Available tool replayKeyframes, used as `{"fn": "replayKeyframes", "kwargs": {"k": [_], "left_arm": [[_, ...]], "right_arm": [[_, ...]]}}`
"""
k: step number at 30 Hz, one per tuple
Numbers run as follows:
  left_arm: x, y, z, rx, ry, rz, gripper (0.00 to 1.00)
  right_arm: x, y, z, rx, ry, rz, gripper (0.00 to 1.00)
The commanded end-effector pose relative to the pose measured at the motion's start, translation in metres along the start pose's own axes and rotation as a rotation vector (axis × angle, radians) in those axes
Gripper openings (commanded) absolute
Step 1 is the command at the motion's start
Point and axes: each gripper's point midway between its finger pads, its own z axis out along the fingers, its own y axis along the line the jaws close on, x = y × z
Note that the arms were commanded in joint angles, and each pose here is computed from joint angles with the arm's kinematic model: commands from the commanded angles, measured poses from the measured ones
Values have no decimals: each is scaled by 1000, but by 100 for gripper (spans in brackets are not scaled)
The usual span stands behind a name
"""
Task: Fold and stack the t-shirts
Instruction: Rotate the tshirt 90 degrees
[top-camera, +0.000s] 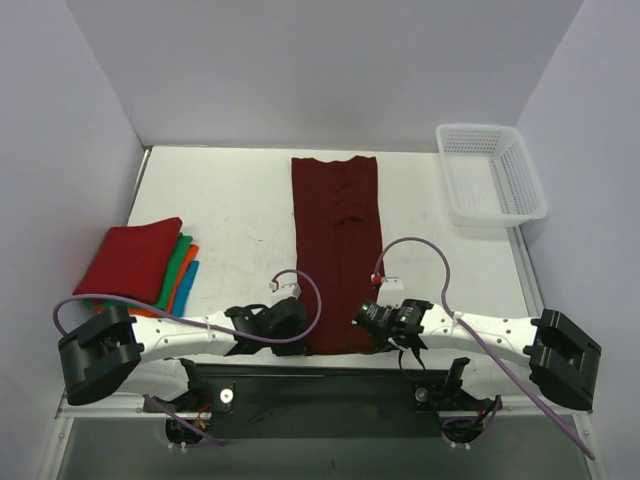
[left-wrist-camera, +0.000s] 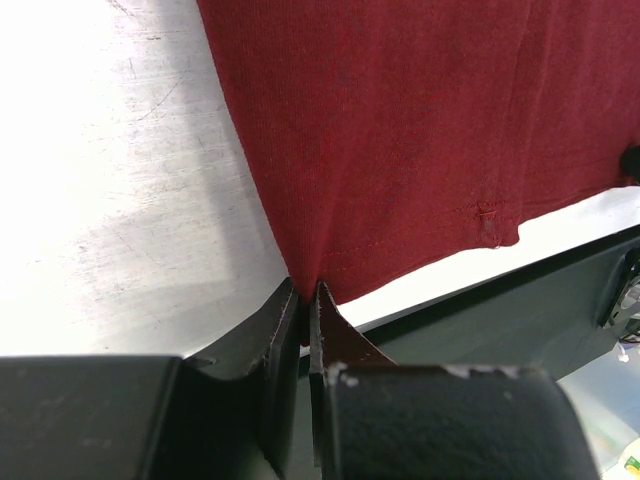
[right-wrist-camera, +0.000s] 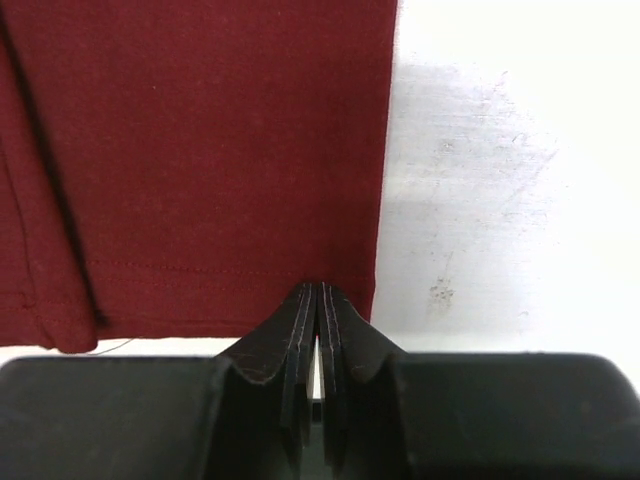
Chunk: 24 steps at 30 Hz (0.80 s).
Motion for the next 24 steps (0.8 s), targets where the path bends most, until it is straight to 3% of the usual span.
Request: {"fn": "replayKeyframes", "kwargs": {"k": [1,8,12,15,20,24], "left_arm": [[16,36,0,-113,42,26,7],[18,41,-1,-119,44,23,6],[19,42,0,-120,46,23,6],[19,42,1,-116,46,21,6],[19,42,1,-117,48,21,6],[19,42,1,-116,46,21,6]], "right_arm": [[1,-13,-6,30,-10,10,4],[0,-21,-14,20,-20,22,2],[-4,-13,-20,-15,-32,31,23],[-7,-9,-20,-10,-36,21,31],[-1,-3,-8,3,-4,4,33],[5,-3,-2,8,12,5,28]]}}
